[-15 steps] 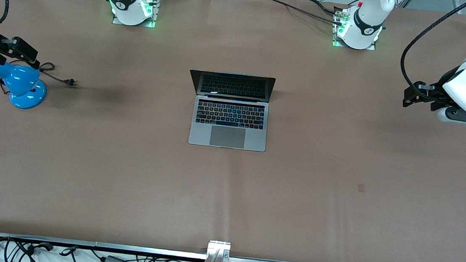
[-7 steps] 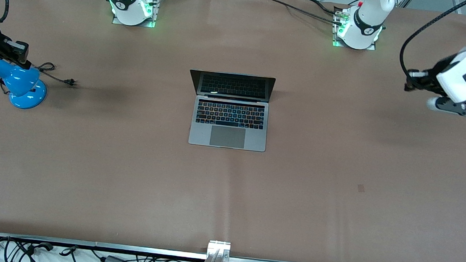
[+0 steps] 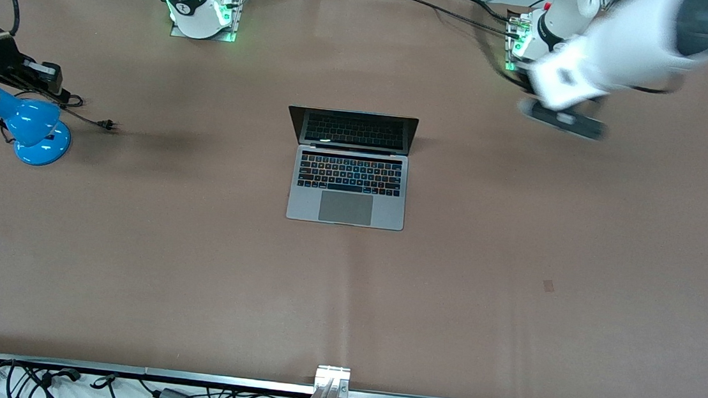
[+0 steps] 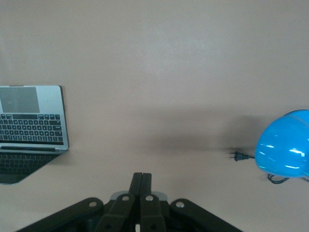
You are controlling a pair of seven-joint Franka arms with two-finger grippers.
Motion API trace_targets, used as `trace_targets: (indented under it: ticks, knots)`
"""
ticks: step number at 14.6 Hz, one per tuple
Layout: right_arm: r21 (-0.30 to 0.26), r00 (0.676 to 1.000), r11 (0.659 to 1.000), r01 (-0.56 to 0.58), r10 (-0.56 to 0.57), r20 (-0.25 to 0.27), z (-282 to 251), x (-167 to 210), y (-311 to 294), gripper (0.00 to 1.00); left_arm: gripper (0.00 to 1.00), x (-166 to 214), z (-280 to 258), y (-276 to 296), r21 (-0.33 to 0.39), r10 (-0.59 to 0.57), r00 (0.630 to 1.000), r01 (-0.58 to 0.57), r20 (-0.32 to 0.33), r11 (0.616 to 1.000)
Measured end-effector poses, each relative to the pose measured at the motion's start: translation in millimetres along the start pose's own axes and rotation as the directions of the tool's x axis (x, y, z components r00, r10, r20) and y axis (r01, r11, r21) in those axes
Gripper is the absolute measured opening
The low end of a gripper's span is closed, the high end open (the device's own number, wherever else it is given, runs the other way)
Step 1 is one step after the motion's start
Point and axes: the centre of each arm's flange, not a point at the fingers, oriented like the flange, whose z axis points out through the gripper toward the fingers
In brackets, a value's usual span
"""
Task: Close laptop with both arms from behind
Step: 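Move the left gripper and the right gripper toward the laptop screen's back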
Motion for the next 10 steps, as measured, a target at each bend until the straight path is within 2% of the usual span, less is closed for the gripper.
trace_targets:
  ticks: [3, 5, 7, 10]
  knots:
    - [0.055, 0.994, 0.997, 0.055, -0.059, 0.088, 39.1, 10.7, -40.1, 0.01, 0.01, 9.5, 62.1, 48.4, -0.009, 0.049, 0.998, -0.048, 0.045, 0.999]
    - [0.123, 0.981, 0.989, 0.083, -0.103, 0.162, 74.4, 14.2, -74.5, 0.01, 0.01, 15.6, 93.4, 66.7, -0.005, 0.044, 0.996, -0.044, 0.072, 0.999]
    - [0.189, 0.962, 0.977, 0.098, -0.142, 0.233, 109.0, 9.7, -105.2, 0.01, 0.01, 20.6, 112.8, 82.5, -0.008, 0.050, 0.995, -0.049, 0.084, 0.999]
    - [0.235, 0.922, 0.958, 0.166, -0.235, 0.307, 145.9, -15.5, -168.4, 0.01, 0.01, 35.1, 130.7, 89.9, -0.029, 0.024, 0.996, -0.022, 0.082, 0.999]
